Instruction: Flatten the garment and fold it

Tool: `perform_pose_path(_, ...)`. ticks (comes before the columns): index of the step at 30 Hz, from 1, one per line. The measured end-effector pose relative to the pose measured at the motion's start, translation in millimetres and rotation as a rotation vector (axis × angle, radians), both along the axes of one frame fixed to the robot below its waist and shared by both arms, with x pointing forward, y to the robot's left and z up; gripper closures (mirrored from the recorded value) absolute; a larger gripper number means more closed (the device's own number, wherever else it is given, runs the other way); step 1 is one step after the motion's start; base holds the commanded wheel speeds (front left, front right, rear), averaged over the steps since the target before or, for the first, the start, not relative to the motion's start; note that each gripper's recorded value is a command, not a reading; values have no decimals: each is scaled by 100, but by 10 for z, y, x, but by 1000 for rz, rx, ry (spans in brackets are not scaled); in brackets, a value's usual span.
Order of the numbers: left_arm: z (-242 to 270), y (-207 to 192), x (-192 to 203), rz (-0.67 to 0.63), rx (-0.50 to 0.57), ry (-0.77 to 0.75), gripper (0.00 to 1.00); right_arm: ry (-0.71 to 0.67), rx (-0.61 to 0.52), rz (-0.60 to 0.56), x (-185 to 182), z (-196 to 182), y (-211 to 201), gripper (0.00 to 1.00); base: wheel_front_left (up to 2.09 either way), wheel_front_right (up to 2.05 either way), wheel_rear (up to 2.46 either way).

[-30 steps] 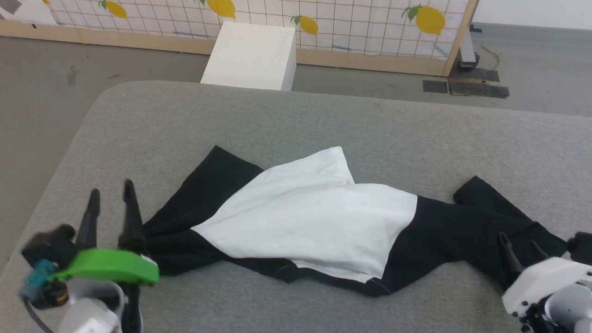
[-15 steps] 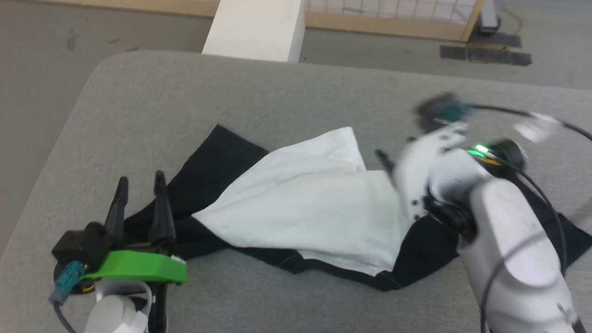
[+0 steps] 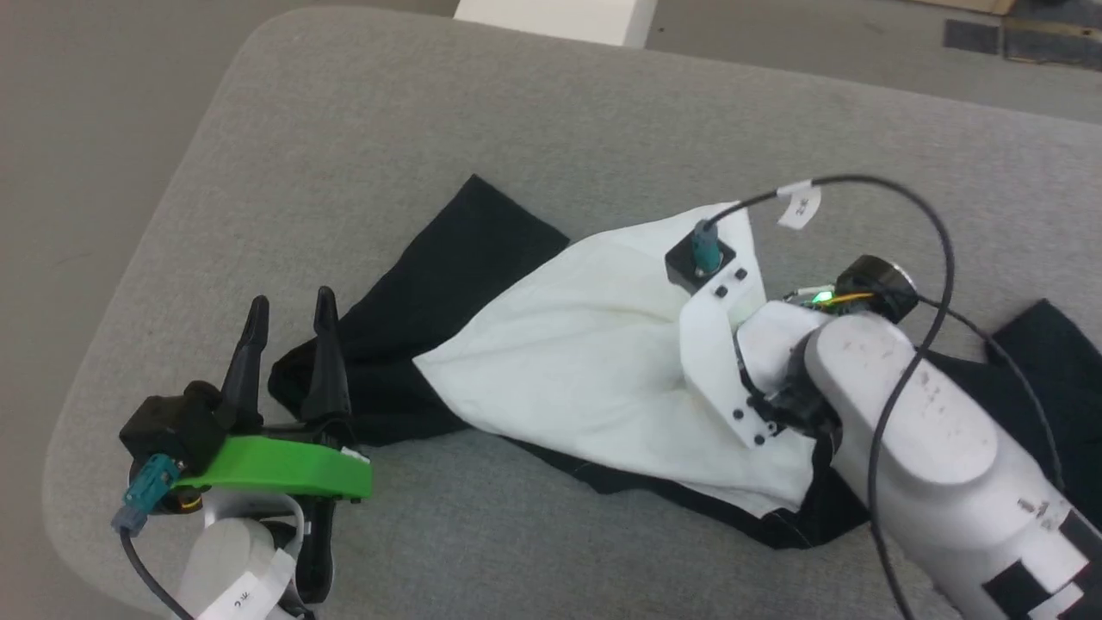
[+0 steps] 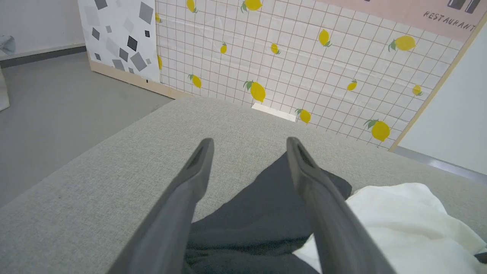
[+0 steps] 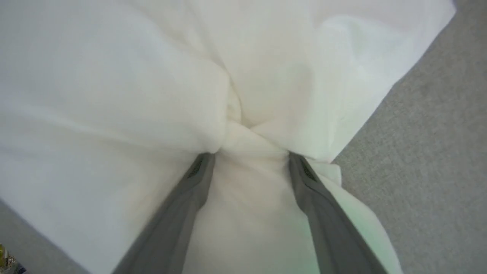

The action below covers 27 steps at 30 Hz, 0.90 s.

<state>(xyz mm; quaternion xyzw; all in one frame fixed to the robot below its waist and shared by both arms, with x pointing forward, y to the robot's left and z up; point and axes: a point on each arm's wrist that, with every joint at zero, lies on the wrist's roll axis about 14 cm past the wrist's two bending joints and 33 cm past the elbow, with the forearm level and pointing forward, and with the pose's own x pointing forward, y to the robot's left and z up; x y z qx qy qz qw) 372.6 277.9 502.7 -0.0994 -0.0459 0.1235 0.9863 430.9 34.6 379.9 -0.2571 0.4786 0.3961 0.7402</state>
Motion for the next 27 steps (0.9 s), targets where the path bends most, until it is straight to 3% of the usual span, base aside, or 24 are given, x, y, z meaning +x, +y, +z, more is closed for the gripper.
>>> perform_pose_path(1, -21, 10, -8, 4, -2, 7, 0, 12, 9, 1, 11, -3, 16, 98, 0, 0, 0)
perform_pose_path(7, -84, 4, -4, 0, -6, 26, 0, -15, 80, -76, 266, 2, -5, 100, 0, 0, 0)
perform_pose_path(13, -108, -19, 27, -7, -6, 34, 0, -197, 160, -268, 978, 249, -231, 100, 0, 0, 0)
perform_pose_path(19, -157, -39, 33, -12, -8, 50, 0, -356, 220, -326, 1342, 473, -185, 100, 0, 0, 0)
perform_pose_path(20, -162, -40, 30, -12, -8, 52, 0, -360, 222, -325, 1335, 458, -158, 91, 0, 0, 0)
perform_pose_path(21, -161, -39, 29, -12, -9, 51, 0, -356, 215, -319, 1317, 433, -142, 27, 0, 0, 0)
perform_pose_path(22, -161, -38, 27, -11, -11, 51, 0, -353, 217, -318, 1301, 415, -124, 0, 0, 0, 0)
perform_pose_path(27, -107, -46, 9, -13, -16, 33, 0, -414, 339, -373, 1371, 681, -114, 0, 0, 0, 0)
